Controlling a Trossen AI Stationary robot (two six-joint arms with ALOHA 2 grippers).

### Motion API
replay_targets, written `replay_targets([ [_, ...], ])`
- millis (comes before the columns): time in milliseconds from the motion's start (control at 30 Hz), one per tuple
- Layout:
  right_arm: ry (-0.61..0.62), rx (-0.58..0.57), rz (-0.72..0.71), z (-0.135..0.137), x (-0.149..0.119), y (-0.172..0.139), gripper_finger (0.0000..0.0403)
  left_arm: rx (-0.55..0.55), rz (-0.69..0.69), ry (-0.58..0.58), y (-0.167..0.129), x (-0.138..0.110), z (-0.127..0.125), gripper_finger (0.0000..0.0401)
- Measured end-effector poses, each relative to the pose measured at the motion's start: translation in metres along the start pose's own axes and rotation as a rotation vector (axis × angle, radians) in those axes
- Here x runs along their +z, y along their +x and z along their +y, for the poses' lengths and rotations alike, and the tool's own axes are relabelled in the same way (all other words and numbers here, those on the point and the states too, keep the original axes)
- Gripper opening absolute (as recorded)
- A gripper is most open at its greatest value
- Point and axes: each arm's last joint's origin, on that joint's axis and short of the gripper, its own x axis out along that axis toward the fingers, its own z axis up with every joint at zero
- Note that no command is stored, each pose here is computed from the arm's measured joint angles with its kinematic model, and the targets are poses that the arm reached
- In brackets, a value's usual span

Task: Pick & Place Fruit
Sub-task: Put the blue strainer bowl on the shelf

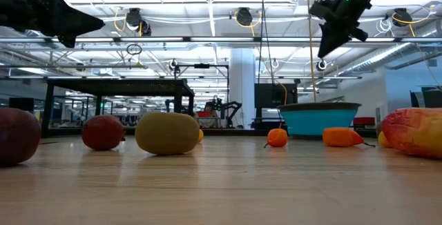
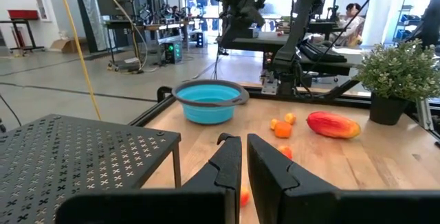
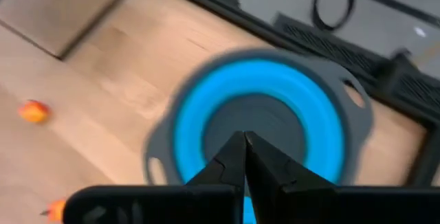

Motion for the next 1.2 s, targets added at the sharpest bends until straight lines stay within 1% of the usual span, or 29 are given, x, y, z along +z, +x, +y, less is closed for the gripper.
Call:
replay_targets([
  [133, 0.037, -0.076, 0.08, -0.014, -0.002, 0.007, 0.0021, 0.0, 0.0, 0.0, 0.0, 0.0, 0.0, 0.0024],
  [267, 0.076, -0.131, 0.13, -0.025, -0.001, 0.013, 0.0053, -0.001, 0.0, -0.003, 0.0, 0.0, 0.0, 0.0024],
  [433, 0.122, -0.168, 0.156, -0.036, 0.001, 0.019, 0.011, 0.0, 0.0, -0.058, 0.0, 0.0, 0.0, 0.0024],
  [633, 0.181, -0.142, 0.198, -0.045, 0.003, 0.026, 0.0185, -0.001, 0.0, -0.115, 0.0, 0.0, 0.0, 0.0024],
  [800, 0.214, -0.176, 0.229, -0.052, 0.005, 0.036, 0.0236, -0.002, -0.019, -0.174, 0.0, 0.002, 0.0, 0.0024],
  [900, 0.263, -0.201, 0.25, -0.057, 0.006, 0.043, 0.0253, -0.007, -0.064, -0.202, 0.0, 0.006, 0.0, 0.0024],
  [1033, 0.335, -0.237, 0.282, -0.065, 0.005, 0.054, 0.0258, -0.012, -0.117, -0.203, -0.001, 0.012, 0.0, 0.0024],
  [1200, 0.423, -0.284, 0.345, -0.074, -0.011, 0.07, 0.0255, -0.013, -0.129, -0.203, -0.001, 0.013, 0.0, 0.0024],
])
